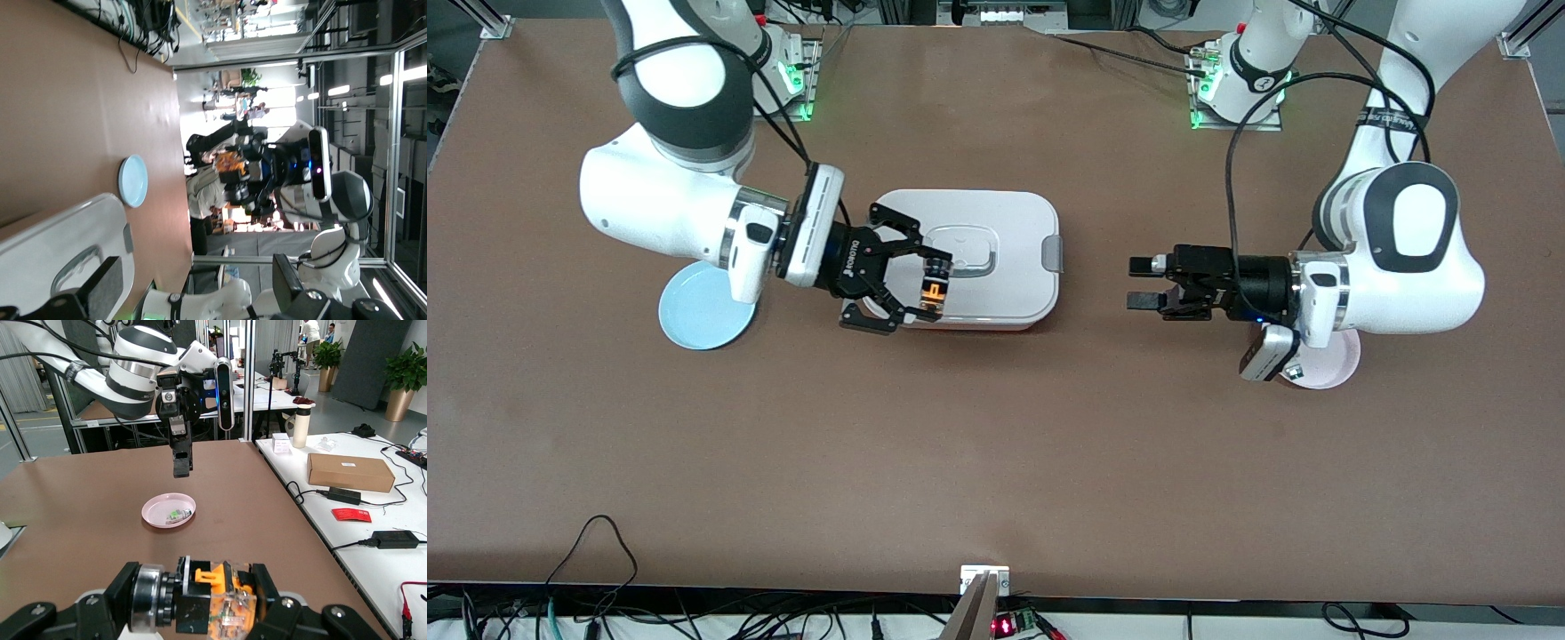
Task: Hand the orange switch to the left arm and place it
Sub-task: 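Carry the switch over the box while the left gripper approaches it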
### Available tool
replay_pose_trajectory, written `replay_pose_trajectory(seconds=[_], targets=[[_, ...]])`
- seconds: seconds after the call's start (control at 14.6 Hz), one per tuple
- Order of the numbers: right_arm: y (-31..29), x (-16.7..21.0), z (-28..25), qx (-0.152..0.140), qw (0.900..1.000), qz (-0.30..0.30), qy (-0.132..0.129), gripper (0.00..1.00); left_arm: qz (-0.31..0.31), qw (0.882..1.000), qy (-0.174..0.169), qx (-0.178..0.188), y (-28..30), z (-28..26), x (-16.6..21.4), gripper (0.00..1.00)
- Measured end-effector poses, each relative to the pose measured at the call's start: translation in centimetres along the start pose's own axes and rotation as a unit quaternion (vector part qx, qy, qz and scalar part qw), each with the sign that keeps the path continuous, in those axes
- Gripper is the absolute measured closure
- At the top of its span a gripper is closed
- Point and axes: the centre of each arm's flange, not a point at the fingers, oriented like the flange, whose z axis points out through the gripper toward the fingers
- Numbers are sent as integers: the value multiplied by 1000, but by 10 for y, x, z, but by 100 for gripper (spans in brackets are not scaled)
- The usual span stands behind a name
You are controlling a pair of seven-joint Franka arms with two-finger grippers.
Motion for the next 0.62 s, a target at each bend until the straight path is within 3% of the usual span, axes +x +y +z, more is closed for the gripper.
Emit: replay_pose_trajectory(seconds=[0.62], targets=[[-21,21,43,-12,1000,-11,10,27,8,995,69,-74,-27,85,-3,10]])
